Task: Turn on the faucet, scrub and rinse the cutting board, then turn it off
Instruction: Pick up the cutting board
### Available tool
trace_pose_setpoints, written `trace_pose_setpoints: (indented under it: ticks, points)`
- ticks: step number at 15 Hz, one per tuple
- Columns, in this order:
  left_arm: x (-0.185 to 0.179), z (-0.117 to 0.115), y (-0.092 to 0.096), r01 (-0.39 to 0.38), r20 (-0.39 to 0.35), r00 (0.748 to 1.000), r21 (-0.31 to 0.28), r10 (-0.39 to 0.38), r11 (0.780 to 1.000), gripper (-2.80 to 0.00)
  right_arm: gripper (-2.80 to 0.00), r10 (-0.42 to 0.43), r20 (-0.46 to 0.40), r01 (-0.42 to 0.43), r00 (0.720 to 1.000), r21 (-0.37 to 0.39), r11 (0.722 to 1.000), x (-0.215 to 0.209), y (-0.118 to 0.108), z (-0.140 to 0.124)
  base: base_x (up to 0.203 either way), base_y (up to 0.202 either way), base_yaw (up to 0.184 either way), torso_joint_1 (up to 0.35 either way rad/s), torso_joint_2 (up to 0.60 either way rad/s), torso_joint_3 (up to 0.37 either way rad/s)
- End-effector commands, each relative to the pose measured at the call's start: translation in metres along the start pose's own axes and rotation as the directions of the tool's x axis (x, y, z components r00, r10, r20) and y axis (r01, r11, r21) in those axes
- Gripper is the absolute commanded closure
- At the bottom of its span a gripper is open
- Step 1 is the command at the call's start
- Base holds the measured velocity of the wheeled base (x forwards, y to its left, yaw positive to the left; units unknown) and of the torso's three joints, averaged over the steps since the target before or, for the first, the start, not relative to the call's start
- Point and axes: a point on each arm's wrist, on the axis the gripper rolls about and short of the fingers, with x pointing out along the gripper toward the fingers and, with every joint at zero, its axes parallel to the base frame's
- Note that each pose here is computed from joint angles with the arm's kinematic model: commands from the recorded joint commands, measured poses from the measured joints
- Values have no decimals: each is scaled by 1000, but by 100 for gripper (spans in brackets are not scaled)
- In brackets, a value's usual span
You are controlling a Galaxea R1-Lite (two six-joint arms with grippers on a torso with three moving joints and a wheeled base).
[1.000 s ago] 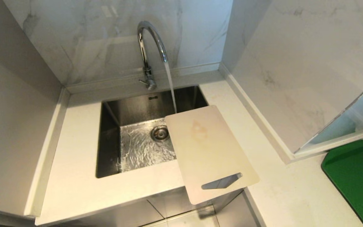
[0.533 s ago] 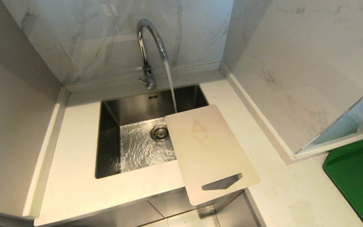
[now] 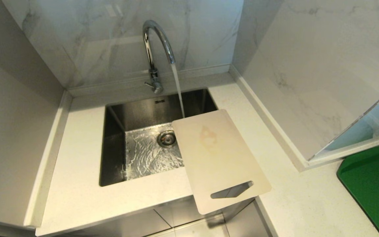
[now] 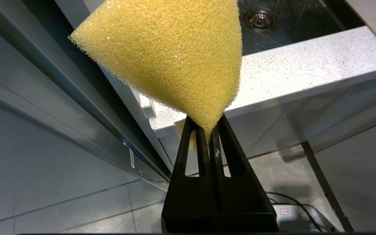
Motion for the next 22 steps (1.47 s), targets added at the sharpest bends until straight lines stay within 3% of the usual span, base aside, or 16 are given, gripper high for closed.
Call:
trace_pose_setpoints:
  ticks: [1,3,6,7,9,10,11,13,14,16,17,22]
  points:
    - [0,0,0,0,-2,1000,0,0,1000,0,0,2,-156,15,988,112,994,18,3,35,0,0,0,0,0,0]
    - [0,0,0,0,-3,1000,0,0,1000,0,0,0,-309,85,951,260,962,45,4,54,0,0,0,0,0,0]
    - [0,0,0,-1,-2,1000,0,1,1000,0,0,27,-545,264,838,447,855,90,3,57,0,0,0,0,0,0]
    - [0,0,0,1,-2,1000,0,-1,1000,0,0,40,-617,352,786,499,792,107,3,55,0,0,0,0,0,0]
    - [0,0,0,-1,-2,1000,0,1,1000,0,0,80,-723,532,687,575,622,141,8,53,0,0,0,0,0,0]
    - [0,0,0,0,-2,1000,0,0,1000,0,0,108,-756,606,645,593,531,158,15,53,0,0,0,0,0,0]
    - [0,0,0,0,-2,1000,0,0,1000,0,0,131,-784,648,607,583,491,170,27,50,0,0,0,0,0,0]
    - [0,0,0,0,-2,1000,0,0,1000,0,0,114,-835,733,538,530,425,195,49,36,0,0,0,0,0,0]
    - [0,0,0,1,-2,1000,0,-1,1000,0,0,91,-847,764,523,514,391,209,58,30,0,0,0,0,0,0]
    - [0,0,0,1,-2,1000,0,-1,1000,0,0,61,-864,798,500,487,355,233,76,19,0,0,0,0,0,0]
    - [0,0,0,-1,-2,1000,0,1,1000,0,-280,61,-860,802,506,495,333,245,85,18,0,0,0,0,0,0]
    - [0,0,0,-1,-2,1000,0,1,1000,0,-280,53,-873,824,484,476,308,273,100,7,0,0,0,0,0,0]
